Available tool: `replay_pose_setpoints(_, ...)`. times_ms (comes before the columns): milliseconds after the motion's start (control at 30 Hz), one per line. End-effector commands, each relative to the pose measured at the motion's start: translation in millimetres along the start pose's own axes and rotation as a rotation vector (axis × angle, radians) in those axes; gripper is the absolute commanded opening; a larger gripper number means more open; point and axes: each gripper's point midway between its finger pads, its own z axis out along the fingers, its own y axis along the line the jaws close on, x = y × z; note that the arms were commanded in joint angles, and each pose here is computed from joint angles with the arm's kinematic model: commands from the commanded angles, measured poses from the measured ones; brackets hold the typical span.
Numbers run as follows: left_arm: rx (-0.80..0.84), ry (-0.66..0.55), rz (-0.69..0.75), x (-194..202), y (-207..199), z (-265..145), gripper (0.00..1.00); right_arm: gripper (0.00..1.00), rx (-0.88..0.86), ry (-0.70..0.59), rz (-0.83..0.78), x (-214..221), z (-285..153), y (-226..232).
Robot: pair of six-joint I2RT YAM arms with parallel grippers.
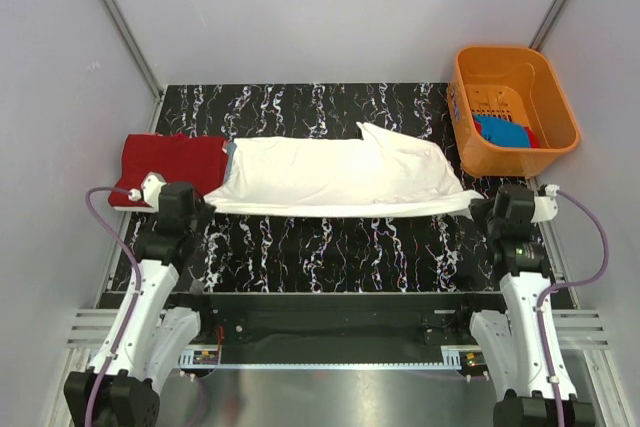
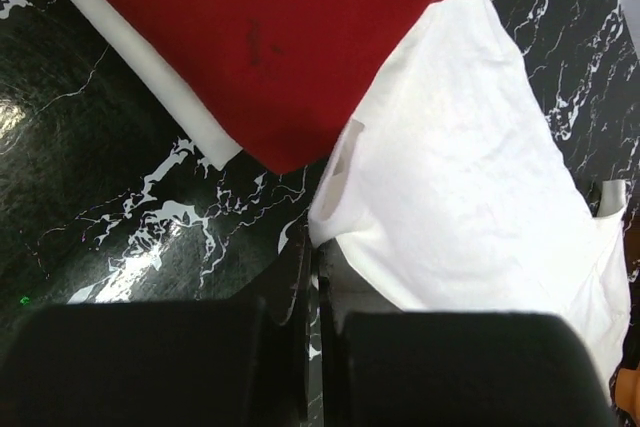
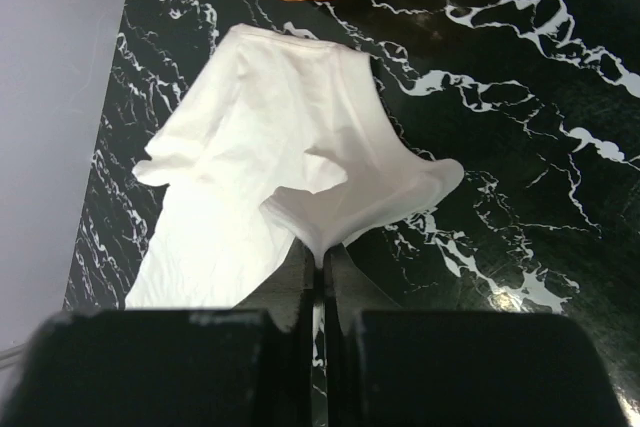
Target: Fold and stack the t-shirts
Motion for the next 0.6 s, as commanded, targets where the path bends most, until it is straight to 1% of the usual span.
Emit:
replay_pose_setpoints(0, 0.009, -0.1, 0.0, -39.7, -21.0, -14.8, 0.0, 0.0, -0.036, -0.064, -0.016, -34.7, -16.0, 35.3)
replay_pose_setpoints(33, 0.04, -0.133, -0.009, -57.4, -37.7, -25.1, 0.0, 0.0, -0.05, -0.09, -0.019, -50.2, -21.6, 53.5)
replay_pose_setpoints(100, 0.045, -0.148, 0.003, -73.8, -51.1, -37.2, 0.0, 0.0, -0.046, -0.094, -0.033, -62.4, -29.0, 68.5)
replay_pose_setpoints(133, 0.102, -0.189, -0.007, -96.5, -74.1, -57.2, 0.0, 0.0, -0.12, -0.121, -0.051, -80.6, -48.0, 96.5)
replay_pose_setpoints(200, 0.129, -0.212, 0.005, -111.6, -85.5, -77.8, 0.0, 0.0, -0.181, -0.138, -0.07, -94.8, -68.7, 118.7)
replay_pose_setpoints(233, 0.192, -0.257, -0.005, -131.9, -104.0, -102.9, 0.0, 0.0, -0.258, -0.171, -0.087, -110.3, -93.4, 140.6)
replay_pose_setpoints(300, 0.241, -0.299, -0.002, -146.8, -111.5, -133.0, 0.0, 0.0, -0.336, -0.212, -0.105, -124.3, -121.9, 157.4)
replay_pose_setpoints(333, 0.266, -0.311, 0.001, -151.5, -115.0, -146.0, 0.0, 0.0, -0.41, -0.26, -0.116, -137.6, -151.7, 170.5)
replay_pose_setpoints(367, 0.315, -0.348, -0.006, -162.8, -119.7, -174.5, 0.0, 0.0, -0.447, -0.282, -0.127, -142.9, -167.1, 175.7)
replay_pose_setpoints(400, 0.336, -0.363, -0.002, -166.4, -120.6, -186.5, 0.0, 0.0, -0.511, -0.327, -0.127, -153.6, -195.6, 184.0)
replay_pose_setpoints(433, 0.357, -0.377, -0.005, -169.4, -121.2, -198.5, 0.0, 0.0, -0.541, -0.341, -0.146, -156.0, -208.7, 186.9)
replay_pose_setpoints(467, 0.395, -0.406, -0.012, -175.5, -121.3, -220.5, 0.0, 0.0, -0.566, -0.353, -0.15, -158.1, -220.5, 188.7)
replay_pose_setpoints(500, 0.409, -0.415, -0.016, -177.3, -121.2, -228.9, 0.0, 0.0, -0.609, -0.38, -0.151, -163.9, -241.3, 192.9)
replay_pose_setpoints(567, 0.433, -0.425, -0.015, -179.2, -120.2, -244.2, 0.0, 0.0, -0.657, -0.375, -0.169, -162.4, -256.5, 197.7)
